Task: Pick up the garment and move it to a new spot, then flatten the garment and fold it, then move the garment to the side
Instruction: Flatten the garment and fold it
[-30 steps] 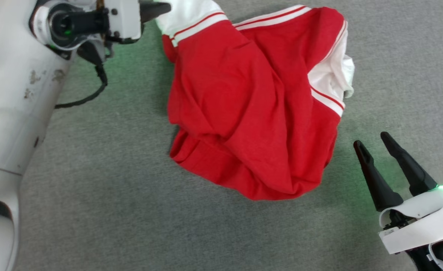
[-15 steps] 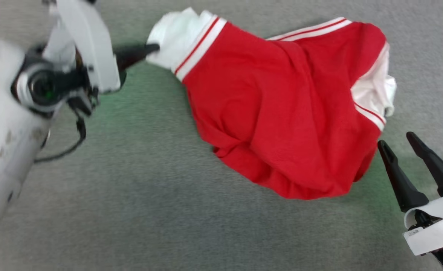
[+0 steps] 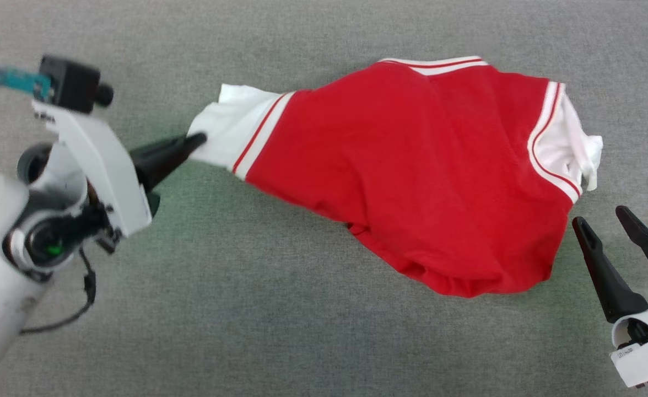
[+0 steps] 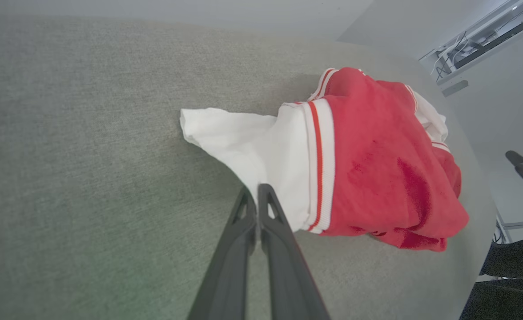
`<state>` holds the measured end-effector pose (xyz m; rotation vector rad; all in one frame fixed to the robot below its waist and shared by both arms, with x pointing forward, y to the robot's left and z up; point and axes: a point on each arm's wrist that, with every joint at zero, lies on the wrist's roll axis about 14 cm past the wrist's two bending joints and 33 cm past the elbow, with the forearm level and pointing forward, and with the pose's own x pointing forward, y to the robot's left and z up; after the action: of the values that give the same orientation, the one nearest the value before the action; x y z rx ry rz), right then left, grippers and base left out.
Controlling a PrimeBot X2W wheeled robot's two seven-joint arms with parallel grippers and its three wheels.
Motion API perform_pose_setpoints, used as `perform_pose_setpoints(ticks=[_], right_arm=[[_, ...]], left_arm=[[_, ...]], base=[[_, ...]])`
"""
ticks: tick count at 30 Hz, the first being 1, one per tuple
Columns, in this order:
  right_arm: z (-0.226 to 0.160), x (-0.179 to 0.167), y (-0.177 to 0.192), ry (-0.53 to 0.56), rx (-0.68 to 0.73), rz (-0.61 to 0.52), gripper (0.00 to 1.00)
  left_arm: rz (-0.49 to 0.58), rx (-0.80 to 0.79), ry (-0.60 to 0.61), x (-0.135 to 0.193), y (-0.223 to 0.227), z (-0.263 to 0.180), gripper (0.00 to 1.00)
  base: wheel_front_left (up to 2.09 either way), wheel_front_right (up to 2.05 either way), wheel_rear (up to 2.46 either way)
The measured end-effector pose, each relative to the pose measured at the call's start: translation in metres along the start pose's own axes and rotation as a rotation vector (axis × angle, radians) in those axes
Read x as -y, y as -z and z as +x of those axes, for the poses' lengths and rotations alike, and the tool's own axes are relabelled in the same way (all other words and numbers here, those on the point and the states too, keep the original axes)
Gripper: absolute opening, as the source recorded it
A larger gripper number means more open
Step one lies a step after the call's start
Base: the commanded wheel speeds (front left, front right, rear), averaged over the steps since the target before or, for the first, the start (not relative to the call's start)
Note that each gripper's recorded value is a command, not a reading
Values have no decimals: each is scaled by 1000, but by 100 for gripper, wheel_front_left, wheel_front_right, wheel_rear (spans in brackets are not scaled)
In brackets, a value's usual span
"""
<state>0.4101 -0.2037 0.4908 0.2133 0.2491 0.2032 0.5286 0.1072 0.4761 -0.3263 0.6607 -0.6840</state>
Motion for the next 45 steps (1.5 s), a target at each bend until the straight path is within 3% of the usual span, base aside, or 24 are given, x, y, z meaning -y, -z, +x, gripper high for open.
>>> perform_pose_setpoints(ticks=[5,6,8,10,21,30,45], right_arm=[[-3,5,-1,21,-8,19,100],[-4,7,1,27,-20,17,100],[-5,12,4,36,-51,7,100],[-3,17,3,41,-76,-16,100],[15,28,2,5,-219,-144,100],[39,24,3,-56,-332,-249,100],[85,49,20,-48,-540,-429,100]], left_arm=[[-31,-60,-32,-10,36,0,0],[-42,-71,-33,-10,42,2,4],[-52,-92,-47,-14,52,3,31],[-57,-97,-50,-13,56,7,100],[-9,61,-84,-14,36,-7,100],[95,221,-154,-18,33,-38,100],[68,382,-205,-4,48,-70,100]], base=[[0,0,0],[0,0,0],[0,0,0],[0,0,0],[0,0,0],[0,0,0],[0,0,0]])
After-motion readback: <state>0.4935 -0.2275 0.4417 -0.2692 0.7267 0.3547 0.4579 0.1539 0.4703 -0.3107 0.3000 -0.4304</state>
